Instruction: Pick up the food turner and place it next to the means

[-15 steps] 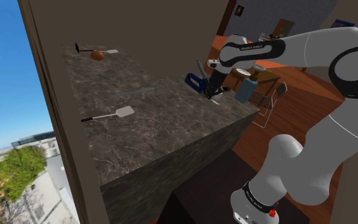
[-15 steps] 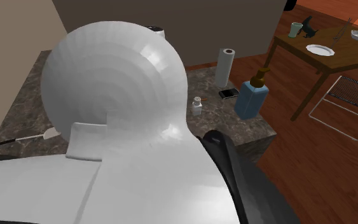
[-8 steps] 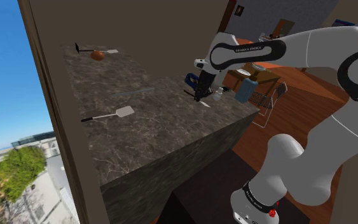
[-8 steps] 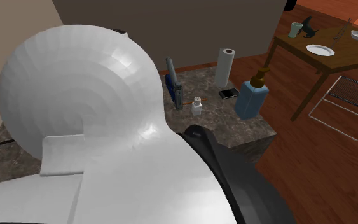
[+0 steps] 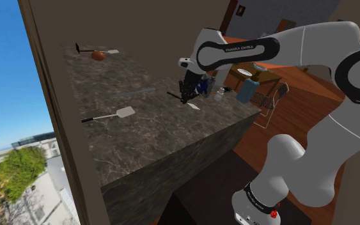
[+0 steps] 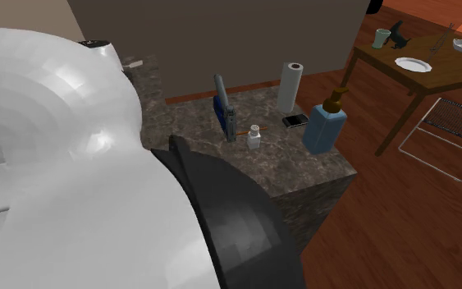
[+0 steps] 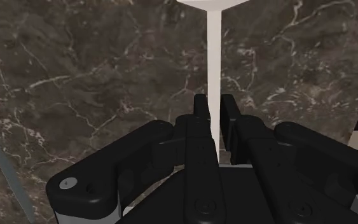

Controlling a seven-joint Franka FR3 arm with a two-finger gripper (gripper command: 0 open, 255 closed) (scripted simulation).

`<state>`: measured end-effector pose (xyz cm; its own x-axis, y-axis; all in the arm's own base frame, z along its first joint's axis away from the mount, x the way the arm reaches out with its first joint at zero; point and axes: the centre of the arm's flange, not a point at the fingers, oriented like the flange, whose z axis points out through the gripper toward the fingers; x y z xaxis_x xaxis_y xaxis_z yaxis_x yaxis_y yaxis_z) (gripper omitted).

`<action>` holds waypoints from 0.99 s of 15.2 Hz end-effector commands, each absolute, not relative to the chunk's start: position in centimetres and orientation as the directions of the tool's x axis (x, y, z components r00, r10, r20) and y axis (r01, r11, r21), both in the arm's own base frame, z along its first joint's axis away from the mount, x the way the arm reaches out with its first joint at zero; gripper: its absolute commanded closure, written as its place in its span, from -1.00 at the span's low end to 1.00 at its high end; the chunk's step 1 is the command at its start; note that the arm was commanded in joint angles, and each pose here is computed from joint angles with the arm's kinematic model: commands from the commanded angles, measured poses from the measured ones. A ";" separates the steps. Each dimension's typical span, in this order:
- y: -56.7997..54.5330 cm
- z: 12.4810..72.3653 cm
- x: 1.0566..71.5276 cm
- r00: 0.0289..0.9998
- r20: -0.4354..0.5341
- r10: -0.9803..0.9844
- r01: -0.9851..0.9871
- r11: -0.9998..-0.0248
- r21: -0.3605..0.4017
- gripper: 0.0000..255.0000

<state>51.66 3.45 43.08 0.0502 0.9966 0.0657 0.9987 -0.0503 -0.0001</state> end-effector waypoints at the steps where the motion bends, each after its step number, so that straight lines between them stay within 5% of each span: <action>1: 6.3 42.9 52.2 0.052 0.066 0.996 0.999 -0.052 0.000 1.00; 15: 11.1 37.1 52.8 0.052 0.066 0.996 0.999 -0.052 0.000 1.00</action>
<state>52.87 11.17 37.58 0.0516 0.9965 0.0661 0.9987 -0.0516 -0.0009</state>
